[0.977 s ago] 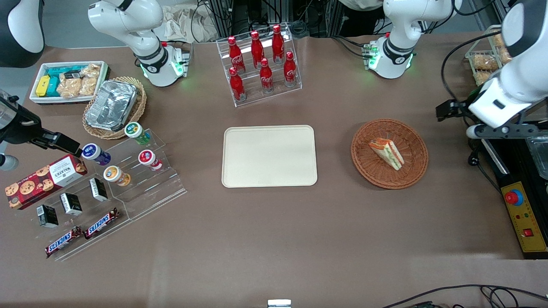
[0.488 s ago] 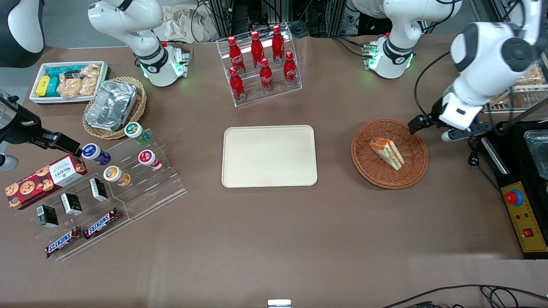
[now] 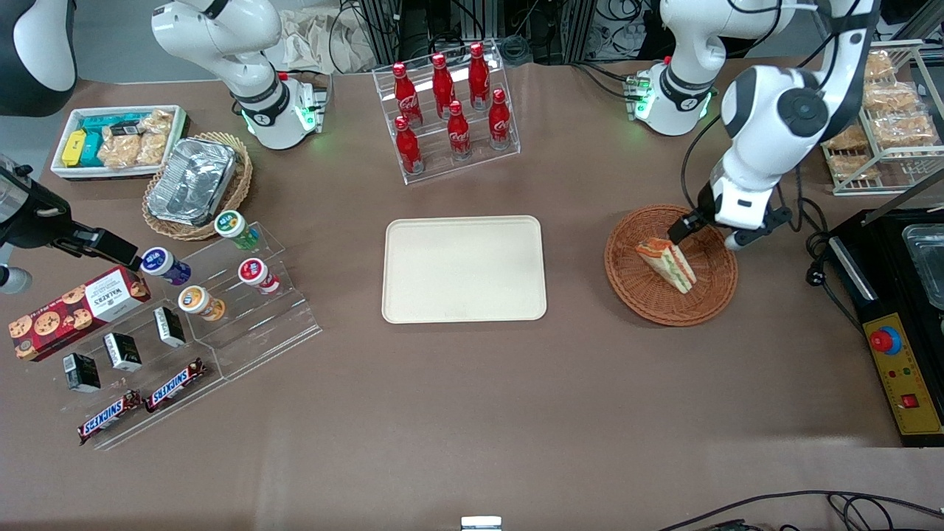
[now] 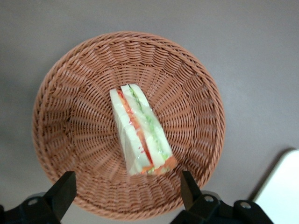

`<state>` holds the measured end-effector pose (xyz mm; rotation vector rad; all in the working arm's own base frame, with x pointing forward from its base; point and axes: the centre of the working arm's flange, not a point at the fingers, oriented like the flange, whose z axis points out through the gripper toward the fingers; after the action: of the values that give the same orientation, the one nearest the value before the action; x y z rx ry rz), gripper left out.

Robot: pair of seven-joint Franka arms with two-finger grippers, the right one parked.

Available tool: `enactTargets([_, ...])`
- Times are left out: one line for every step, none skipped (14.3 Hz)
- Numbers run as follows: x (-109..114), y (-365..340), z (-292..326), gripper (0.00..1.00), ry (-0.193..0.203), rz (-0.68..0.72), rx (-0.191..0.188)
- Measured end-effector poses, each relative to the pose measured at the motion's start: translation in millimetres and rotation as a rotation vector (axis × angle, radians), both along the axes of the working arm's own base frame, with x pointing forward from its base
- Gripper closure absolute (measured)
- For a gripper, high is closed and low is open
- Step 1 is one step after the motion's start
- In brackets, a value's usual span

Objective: Place sandwich from basket to tray
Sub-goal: 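Lower the left gripper onto the wrapped sandwich and close on it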

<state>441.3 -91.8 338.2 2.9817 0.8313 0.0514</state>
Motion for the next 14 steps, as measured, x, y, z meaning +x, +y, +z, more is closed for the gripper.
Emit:
enactTargets([3, -3, -9, 0.01, 0.01, 0.009, 0.006])
enactTargets([7, -5, -17, 0.01, 0.022, 0.016, 0.01])
enactTargets([11, -7, -23, 0.01, 0.032, 0.025, 0.011])
enactTargets([16, -8, -28, 0.01, 0.039, 0.039, 0.013])
enactTargets([21, -9, -31, 0.01, 0.044, 0.059, 0.014])
enactTargets([26, -12, -34, 0.01, 0.046, 0.075, 0.015])
enactTargets([30, -15, -37, 0.01, 0.049, 0.087, 0.017])
enactTargets([32, -18, -39, 0.01, 0.053, 0.095, 0.018])
enactTargets([34, -21, -43, 0.01, 0.059, 0.102, 0.019])
enactTargets([34, -21, -46, 0.01, 0.062, 0.106, 0.021])
enactTargets([33, -21, -50, 0.01, 0.062, 0.109, 0.021])
enactTargets([33, -21, -54, 0.01, 0.061, 0.111, 0.02])
enactTargets([32, -21, -57, 0.01, 0.062, 0.112, 0.021])
enactTargets([31, -21, -61, 0.02, 0.067, 0.112, 0.023])
